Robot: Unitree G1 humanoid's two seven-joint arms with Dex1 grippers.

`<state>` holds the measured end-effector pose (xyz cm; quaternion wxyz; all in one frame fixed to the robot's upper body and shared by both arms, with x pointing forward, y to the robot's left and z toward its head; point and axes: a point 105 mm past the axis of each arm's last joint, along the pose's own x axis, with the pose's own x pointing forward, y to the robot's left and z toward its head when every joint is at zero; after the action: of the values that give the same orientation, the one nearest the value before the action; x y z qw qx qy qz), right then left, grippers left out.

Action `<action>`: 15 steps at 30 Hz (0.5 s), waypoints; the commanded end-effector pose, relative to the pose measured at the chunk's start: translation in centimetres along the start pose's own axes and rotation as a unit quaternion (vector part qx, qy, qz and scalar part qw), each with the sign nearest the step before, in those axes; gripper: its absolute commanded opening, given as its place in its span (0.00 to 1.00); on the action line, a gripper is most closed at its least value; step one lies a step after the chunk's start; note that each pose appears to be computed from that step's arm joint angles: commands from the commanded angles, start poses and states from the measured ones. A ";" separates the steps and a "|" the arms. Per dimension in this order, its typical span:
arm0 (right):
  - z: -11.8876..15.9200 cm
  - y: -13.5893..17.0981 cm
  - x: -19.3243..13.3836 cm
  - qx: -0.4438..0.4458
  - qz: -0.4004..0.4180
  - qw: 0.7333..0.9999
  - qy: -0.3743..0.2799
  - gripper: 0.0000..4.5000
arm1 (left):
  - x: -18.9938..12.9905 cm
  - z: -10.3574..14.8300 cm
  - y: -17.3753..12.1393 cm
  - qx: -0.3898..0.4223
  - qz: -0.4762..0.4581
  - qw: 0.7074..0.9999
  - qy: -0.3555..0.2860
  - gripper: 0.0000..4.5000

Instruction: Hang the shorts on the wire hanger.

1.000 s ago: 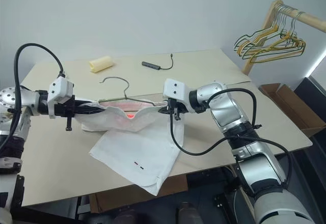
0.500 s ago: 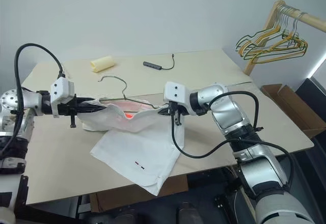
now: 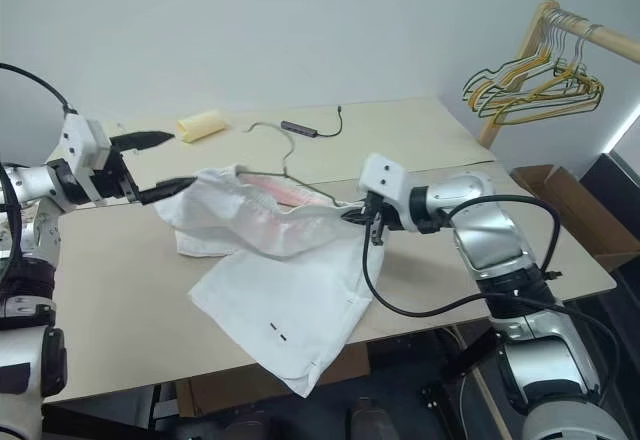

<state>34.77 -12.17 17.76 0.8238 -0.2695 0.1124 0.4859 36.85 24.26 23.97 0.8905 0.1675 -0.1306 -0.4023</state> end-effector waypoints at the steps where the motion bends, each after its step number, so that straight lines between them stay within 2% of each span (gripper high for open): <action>1: 0.3 -1.4 -2.7 0.018 -0.057 0.998 -0.006 0.02 | 0.4 3.0 0.1 -0.022 -0.008 0.997 -0.079 1.00; 4: -1.3 -2.2 -4.4 0.071 -0.099 0.992 0.021 0.02 | 1.0 3.0 -1.0 -0.043 -0.030 0.994 -0.095 1.00; 6: -2.5 -3.3 -5.9 0.135 -0.150 0.979 0.033 0.02 | 1.4 2.8 -2.1 -0.050 -0.054 0.992 -0.100 1.00; 9: -4.4 -4.5 -8.1 0.191 -0.226 0.953 0.059 0.02 | 2.1 2.6 -3.1 -0.055 -0.070 0.990 -0.105 1.00; 12: -6.9 -4.9 -10.0 0.232 -0.279 0.924 0.118 0.02 | 2.8 2.3 -4.1 -0.061 -0.085 0.989 -0.106 1.00; 15: -8.9 -5.6 -12.2 0.285 -0.339 0.882 0.160 0.02 | 3.2 2.1 -5.2 -0.062 -0.109 0.987 -0.102 1.00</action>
<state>34.34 -25.80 16.06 0.9402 -0.1218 0.2840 0.1431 35.21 18.91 23.36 0.8447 0.0706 -0.1641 -0.5045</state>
